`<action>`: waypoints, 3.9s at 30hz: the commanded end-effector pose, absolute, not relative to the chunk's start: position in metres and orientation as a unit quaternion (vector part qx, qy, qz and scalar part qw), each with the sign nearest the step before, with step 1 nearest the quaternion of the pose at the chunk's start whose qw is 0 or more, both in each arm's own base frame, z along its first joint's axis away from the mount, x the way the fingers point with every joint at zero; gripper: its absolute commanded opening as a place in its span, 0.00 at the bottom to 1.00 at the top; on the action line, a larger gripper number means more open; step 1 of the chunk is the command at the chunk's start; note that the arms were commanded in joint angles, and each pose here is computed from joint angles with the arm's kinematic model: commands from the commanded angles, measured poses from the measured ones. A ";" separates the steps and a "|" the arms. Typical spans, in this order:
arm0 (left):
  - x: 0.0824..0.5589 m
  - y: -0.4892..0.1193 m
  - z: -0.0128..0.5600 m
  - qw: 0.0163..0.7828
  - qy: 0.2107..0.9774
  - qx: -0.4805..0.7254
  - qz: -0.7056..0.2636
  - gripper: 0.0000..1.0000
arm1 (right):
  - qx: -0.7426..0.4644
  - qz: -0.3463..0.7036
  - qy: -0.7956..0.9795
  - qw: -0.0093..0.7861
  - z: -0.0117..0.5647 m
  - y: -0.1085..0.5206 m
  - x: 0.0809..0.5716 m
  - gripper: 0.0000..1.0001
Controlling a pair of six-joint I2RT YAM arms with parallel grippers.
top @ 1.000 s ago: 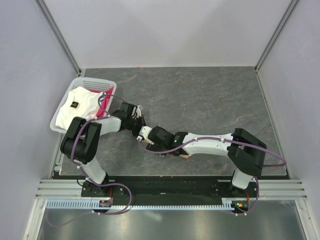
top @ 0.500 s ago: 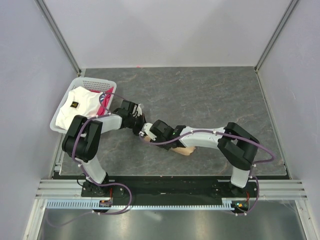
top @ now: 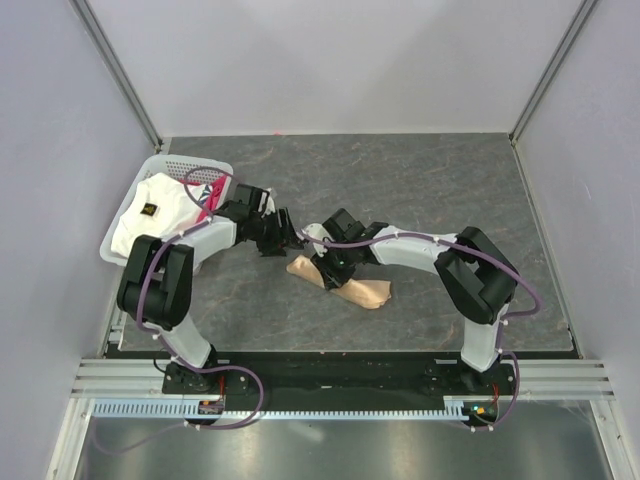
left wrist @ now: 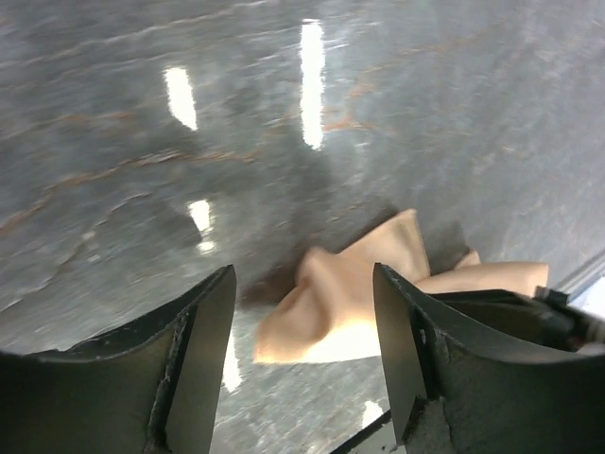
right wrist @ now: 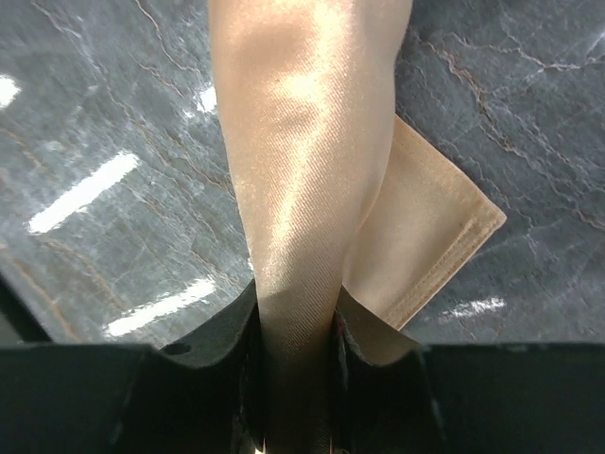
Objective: Fold the napkin, place the utensils inside, and roll it up
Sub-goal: Roll the napkin with the utensil
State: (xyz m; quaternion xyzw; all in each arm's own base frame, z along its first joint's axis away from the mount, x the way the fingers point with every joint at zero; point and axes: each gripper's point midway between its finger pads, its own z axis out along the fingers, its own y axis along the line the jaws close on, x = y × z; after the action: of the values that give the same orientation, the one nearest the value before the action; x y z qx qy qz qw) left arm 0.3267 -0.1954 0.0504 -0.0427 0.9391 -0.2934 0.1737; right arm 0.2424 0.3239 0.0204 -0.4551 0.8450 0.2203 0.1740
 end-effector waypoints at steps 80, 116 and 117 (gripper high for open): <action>0.293 -0.206 0.023 0.118 0.931 -0.052 -0.341 0.02 | -0.531 0.019 0.775 0.343 0.065 0.325 0.252 0.79; 0.296 -0.210 0.025 0.111 0.931 -0.038 -0.347 0.02 | -0.592 0.003 0.749 0.299 0.025 0.320 0.276 0.80; 0.295 -0.210 0.025 0.109 0.930 -0.037 -0.348 0.02 | -0.593 0.004 0.749 0.295 0.021 0.319 0.276 0.80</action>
State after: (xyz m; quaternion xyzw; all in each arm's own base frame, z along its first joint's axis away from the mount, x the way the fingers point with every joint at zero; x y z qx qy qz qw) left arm 0.2930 -0.2055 0.0215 -0.0617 0.9328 -0.3379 0.1093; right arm 0.2707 0.3174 0.0319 -0.5787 0.7567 0.0035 0.3041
